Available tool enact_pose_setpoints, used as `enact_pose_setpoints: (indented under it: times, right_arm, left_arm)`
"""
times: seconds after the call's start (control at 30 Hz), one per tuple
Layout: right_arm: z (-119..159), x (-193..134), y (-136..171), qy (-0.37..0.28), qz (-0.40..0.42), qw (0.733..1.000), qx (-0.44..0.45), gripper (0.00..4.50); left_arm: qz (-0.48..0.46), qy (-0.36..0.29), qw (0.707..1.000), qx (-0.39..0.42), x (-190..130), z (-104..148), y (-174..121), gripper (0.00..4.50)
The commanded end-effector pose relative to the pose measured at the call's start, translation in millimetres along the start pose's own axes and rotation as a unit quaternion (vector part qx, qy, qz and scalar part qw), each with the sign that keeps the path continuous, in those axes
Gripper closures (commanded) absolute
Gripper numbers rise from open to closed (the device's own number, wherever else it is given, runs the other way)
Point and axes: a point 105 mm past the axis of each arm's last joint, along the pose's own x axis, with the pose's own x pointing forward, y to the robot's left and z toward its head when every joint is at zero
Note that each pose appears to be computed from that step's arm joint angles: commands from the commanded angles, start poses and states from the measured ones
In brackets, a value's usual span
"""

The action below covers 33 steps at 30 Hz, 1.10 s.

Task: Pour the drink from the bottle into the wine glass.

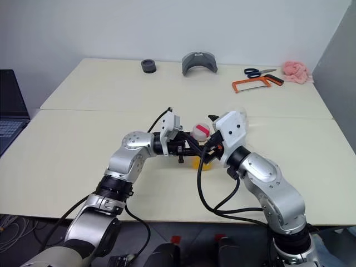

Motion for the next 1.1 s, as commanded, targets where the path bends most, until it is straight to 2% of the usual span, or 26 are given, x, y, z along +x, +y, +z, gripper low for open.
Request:
enact_pose_setpoints:
  times: [0.03, 0.13, 0.2, 0.37, 0.4, 0.5, 0.6, 0.73, 0.83, 1.0, 1.1]
  right_arm:
    - [11.0, -0.4, -0.6, -0.029, -0.005, 1.000, 0.002, 0.95]
    - [12.2, -0.3, 0.5, -0.034, 0.001, 0.999, 0.002, 2.08]
    - [11.8, -0.9, 1.4, -0.034, 0.006, 0.999, 0.000, 2.64]
    - [15.7, -3.3, 15.5, -0.060, 0.072, 0.996, -0.010, 2.63]
    - [19.3, -2.6, 20.5, -0.067, 0.120, 0.990, -0.025, 2.63]
    - [19.0, -2.5, 23.2, -0.037, 0.286, 0.952, -0.106, 2.63]
    - [14.2, -7.6, 13.4, 0.019, 0.389, 0.911, -0.134, 2.63]
    - [13.6, -18.2, 7.7, 0.063, 0.433, 0.892, -0.116, 2.63]
    - [15.6, -17.1, 2.6, 0.045, 0.392, 0.913, -0.100, 2.63]
    - [27.8, -23.8, -11.6, -0.003, 0.279, 0.959, -0.050, 0.88]
    - [31.0, -30.1, -10.2, -0.024, 0.204, 0.978, -0.025, 0.87]
  left_arm:
    - [0.000, -0.014, 0.999, 0.030, 1.1, 15.2, 3.1, 2.74]
    - [0.001, -0.013, 0.999, 0.030, 0.4, 15.1, 3.6, 2.74]
    - [0.001, -0.012, 0.999, 0.029, 0.0, 15.0, 3.7, 2.74]
    - [-0.006, -0.009, 1.000, 0.025, -1.5, 13.8, 1.2, 2.74]
    - [-0.012, -0.008, 1.000, 0.025, -2.3, 14.5, 0.2, 2.74]
    - [-0.036, -0.002, 0.999, 0.029, -5.0, 16.3, -3.4, 2.76]
    - [-0.054, 0.007, 0.998, 0.037, -5.6, 15.0, -7.9, 2.76]
    - [-0.052, 0.007, 0.998, 0.042, -5.0, 15.4, -9.8, 2.76]
    - [-0.034, 0.002, 0.999, 0.041, -6.3, 16.3, -6.8, 2.76]
    - [0.009, -0.010, 0.999, 0.035, -9.8, 16.4, 2.8, 2.76]
    - [0.031, -0.018, 0.999, 0.037, -8.9, 18.1, 9.7, 2.76]
